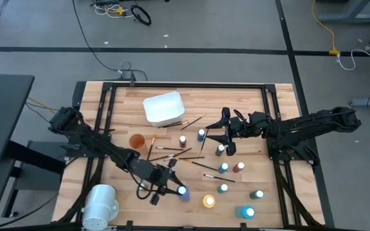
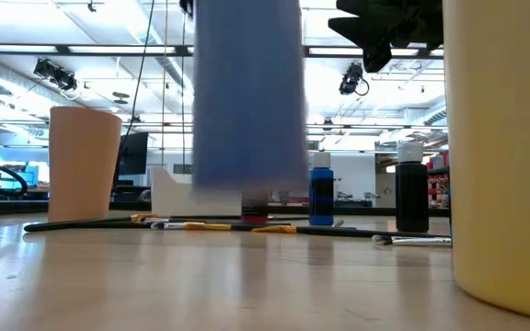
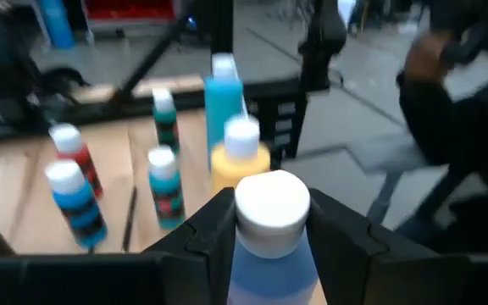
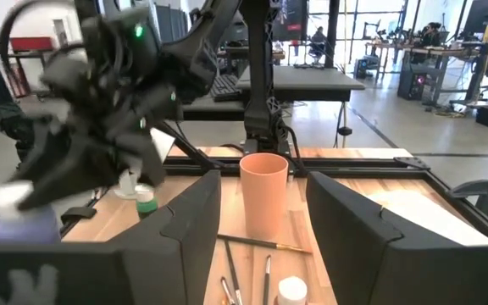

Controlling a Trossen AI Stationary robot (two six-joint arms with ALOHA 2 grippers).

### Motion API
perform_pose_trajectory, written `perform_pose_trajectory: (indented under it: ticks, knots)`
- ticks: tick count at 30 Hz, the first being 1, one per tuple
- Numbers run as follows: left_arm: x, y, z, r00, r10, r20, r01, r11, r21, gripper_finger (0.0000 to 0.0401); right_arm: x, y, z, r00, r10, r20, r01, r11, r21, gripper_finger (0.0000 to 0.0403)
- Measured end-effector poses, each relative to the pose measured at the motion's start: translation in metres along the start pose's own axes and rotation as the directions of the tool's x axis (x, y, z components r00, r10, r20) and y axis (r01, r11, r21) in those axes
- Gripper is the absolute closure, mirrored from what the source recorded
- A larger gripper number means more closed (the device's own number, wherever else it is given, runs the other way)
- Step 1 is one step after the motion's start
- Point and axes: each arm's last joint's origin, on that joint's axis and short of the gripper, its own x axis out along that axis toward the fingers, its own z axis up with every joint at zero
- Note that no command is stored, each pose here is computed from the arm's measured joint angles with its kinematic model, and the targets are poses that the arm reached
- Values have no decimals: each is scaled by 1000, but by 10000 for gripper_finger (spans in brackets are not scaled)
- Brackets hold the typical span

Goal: Pick & Place Paint Supplies
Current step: Put the large blue paint bottle into the white bin

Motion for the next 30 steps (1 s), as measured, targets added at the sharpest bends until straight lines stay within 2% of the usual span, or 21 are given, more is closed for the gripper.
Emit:
perform_pose_trajectory:
  ticks: [5, 8, 12, 17, 23, 27, 30]
  knots:
    - [-31, 8, 32, 986, 161, 54, -158, 986, -47, 273, 0, 0, 1, 1000, 0, 14, 0, 1000, -1, 223]
    - [-57, 17, 49, 944, 325, 54, -324, 946, -33, 273, 0, 0, 2, 1000, 0, 16, 0, 1000, -1, 223]
    - [-91, 33, 64, 844, 534, 52, -534, 845, -14, 270, 0, 0, 2, 1000, 0, 16, 0, 1000, -1, 223]
    - [-126, 62, 77, 682, 730, 52, -728, 683, -48, 273, 0, 0, 2, 1000, 0, 20, 0, 1000, -1, 223]
    - [-151, 104, 76, 527, 849, -21, -849, 526, -55, 272, 0, 0, 2, 1000, 0, 21, 0, 1000, -1, 223]
    - [-160, 131, 60, 420, 902, -100, -908, 417, -46, 269, 0, 0, 2, 1000, 0, 21, 0, 1000, -2, 223]
    - [-167, 149, 42, 368, 916, -157, -930, 365, -47, 273, 0, 0, 2, 1000, 2, 19, -2, 1000, -1, 223]
